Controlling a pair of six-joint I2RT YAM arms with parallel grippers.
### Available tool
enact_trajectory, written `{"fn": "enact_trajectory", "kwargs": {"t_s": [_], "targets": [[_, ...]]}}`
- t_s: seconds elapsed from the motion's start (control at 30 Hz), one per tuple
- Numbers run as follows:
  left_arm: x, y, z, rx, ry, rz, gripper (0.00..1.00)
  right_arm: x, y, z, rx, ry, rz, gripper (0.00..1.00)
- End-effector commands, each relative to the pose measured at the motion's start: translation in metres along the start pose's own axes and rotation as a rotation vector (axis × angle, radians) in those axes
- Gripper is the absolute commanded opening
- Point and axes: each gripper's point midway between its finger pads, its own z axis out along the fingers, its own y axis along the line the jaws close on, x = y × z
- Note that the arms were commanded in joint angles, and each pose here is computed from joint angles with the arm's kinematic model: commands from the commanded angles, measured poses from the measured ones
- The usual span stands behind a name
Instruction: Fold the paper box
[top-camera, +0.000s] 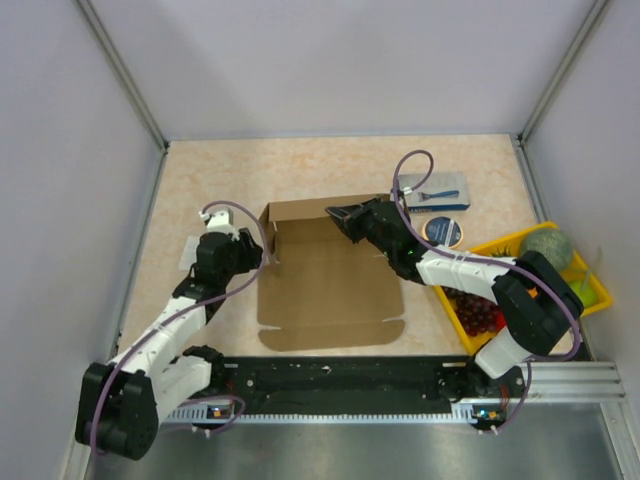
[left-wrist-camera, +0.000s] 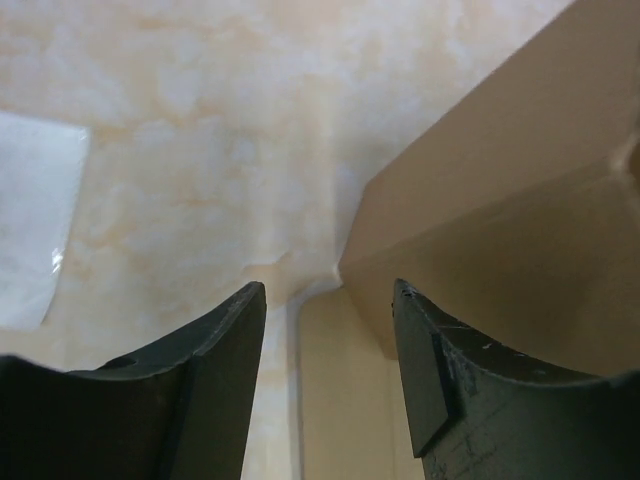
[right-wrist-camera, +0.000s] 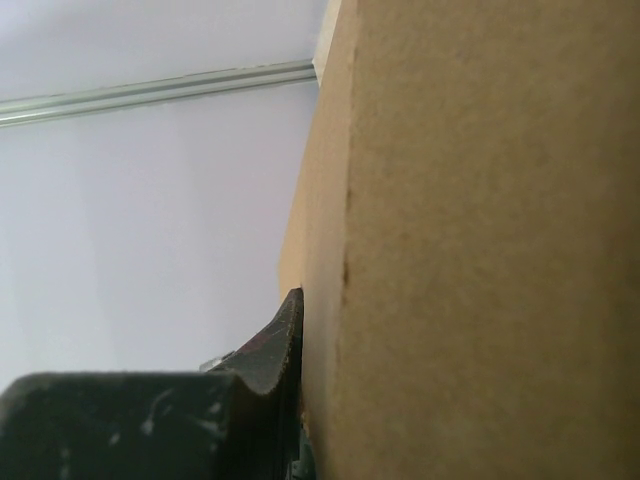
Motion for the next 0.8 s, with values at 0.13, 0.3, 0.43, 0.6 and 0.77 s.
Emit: {"fn": "enact_trajectory", "kwargs": {"t_s": [0.13,0.3,0.43,0.6,0.77], "targets": [[-0.045,-0.055,0.018,0.269,-0.194,0.114,0.56,0.004,-0.011,-0.001,0.045,0.029,-0.039,0.00],[-0.049,-0.061,0.020,0.284,-0.225,0.169,0.57,0.005,-0.010,-0.001,0.044,0.033,-0.038,0.00],[-0.047,-0.065,0.019,0.303,-0.231,0.196,0.57,0.005,-0.009,-0.001,0.039,0.033,-0.036,0.00],[-0.037,-0.073,0.014,0.354,-0.206,0.192,0.57,0.006,-0.010,0.000,0.042,0.038,-0.036,0.00],[-0.026,-0.080,0.010,0.399,-0.138,0.192,0.55,0.008,-0.008,0.001,0.036,0.043,-0.034,0.00]]}}
